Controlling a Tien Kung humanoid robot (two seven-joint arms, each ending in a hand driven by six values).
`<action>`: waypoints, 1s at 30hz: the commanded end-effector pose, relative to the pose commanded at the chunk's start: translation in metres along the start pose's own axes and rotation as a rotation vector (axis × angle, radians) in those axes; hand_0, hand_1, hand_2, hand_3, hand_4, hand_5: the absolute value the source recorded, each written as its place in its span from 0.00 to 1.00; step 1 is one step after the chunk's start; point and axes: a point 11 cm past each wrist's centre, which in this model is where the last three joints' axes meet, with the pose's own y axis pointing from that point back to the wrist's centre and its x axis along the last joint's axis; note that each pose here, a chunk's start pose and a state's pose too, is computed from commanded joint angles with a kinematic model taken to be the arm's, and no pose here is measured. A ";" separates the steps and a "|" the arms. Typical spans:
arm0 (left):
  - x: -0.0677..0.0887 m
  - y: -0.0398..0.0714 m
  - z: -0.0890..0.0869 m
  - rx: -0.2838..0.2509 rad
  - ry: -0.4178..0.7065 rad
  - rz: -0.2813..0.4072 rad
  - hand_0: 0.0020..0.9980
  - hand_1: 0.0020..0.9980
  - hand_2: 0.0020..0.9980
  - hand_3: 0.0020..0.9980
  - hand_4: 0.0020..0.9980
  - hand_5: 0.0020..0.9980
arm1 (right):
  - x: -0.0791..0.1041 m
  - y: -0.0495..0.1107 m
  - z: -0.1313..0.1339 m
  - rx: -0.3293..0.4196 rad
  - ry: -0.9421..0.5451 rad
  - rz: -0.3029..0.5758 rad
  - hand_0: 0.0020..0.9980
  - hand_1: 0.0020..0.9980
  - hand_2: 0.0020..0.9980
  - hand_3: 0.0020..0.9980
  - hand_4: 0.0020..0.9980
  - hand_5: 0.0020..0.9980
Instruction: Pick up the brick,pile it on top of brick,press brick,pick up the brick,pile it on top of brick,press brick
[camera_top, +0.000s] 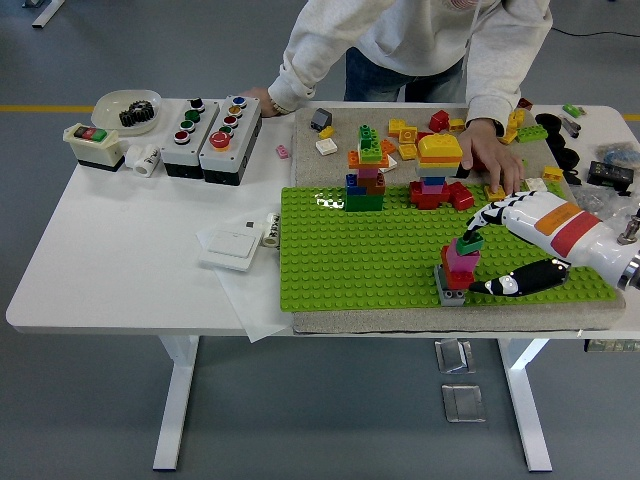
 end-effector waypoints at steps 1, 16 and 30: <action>0.000 0.000 0.000 0.000 0.000 0.000 0.80 0.71 0.60 0.53 0.53 0.51 | 0.000 0.000 0.000 0.000 0.001 -0.001 0.73 0.67 0.74 0.65 0.94 0.54; 0.001 0.000 0.001 -0.003 0.002 0.001 0.80 0.71 0.60 0.53 0.53 0.51 | 0.000 0.000 0.000 0.000 0.004 -0.004 0.69 0.66 0.74 0.65 0.94 0.54; 0.001 0.000 0.001 -0.001 0.002 0.002 0.80 0.71 0.60 0.53 0.53 0.51 | -0.002 0.000 0.001 0.001 -0.008 -0.010 0.54 0.59 0.70 0.64 0.94 0.54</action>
